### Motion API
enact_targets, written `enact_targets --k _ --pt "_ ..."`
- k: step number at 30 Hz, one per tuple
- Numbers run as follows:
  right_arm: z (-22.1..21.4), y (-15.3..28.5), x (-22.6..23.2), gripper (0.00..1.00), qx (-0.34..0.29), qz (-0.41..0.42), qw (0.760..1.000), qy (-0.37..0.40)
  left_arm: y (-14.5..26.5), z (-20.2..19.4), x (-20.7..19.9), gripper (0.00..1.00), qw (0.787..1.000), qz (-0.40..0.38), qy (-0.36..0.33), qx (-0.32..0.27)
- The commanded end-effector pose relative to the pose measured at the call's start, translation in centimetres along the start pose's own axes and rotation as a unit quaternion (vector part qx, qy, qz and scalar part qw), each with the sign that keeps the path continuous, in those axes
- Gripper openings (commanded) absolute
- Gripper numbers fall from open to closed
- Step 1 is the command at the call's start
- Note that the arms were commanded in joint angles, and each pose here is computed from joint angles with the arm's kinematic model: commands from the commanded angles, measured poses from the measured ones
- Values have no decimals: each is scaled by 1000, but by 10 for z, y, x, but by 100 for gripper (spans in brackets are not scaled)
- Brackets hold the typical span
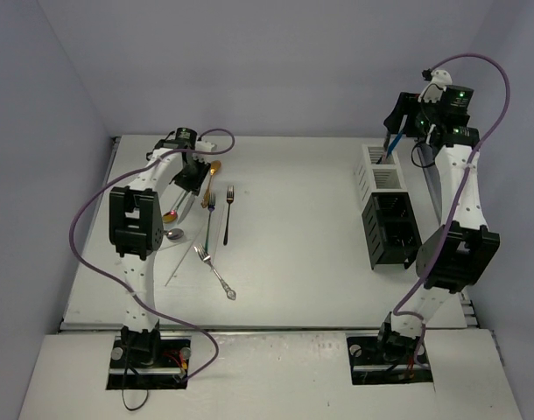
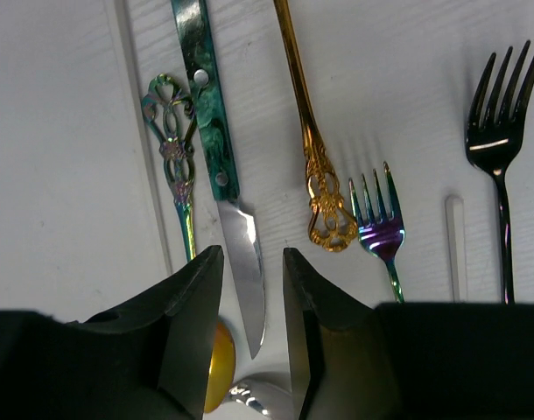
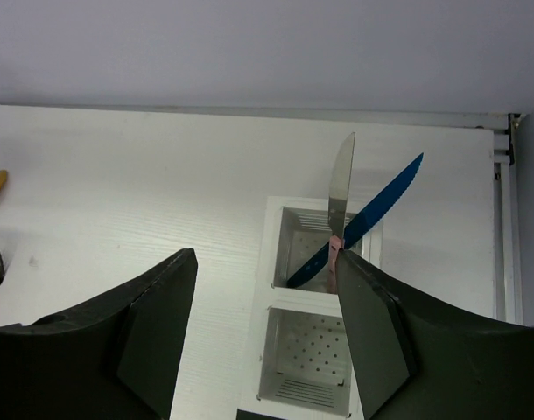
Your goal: Sort the eating utensils into containers
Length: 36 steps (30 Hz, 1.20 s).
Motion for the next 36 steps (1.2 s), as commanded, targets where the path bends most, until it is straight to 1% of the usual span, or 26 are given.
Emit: enact_targets --k 1,12,28,36 --pt "35 34 16 63 -64 13 998 20 16 25 -5 29 999 -21 -3 -40" --pt "40 50 26 63 -75 25 997 24 -7 29 1 29 999 -19 3 -30" --pt "34 48 30 63 -69 32 997 22 -20 26 17 29 999 -14 28 -19" --pt "35 50 31 63 -70 30 997 23 -30 24 15 27 999 -24 29 -12"
Point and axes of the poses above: each gripper's point midway between its finger pads, its own y axis back along the fingers, its own x axis along the line the jaws close on, z = x × y, the point moved 5 cm from there along y, back along the fingers, and after that the axes turned 12 degrees about y, right-handed, at the moved point
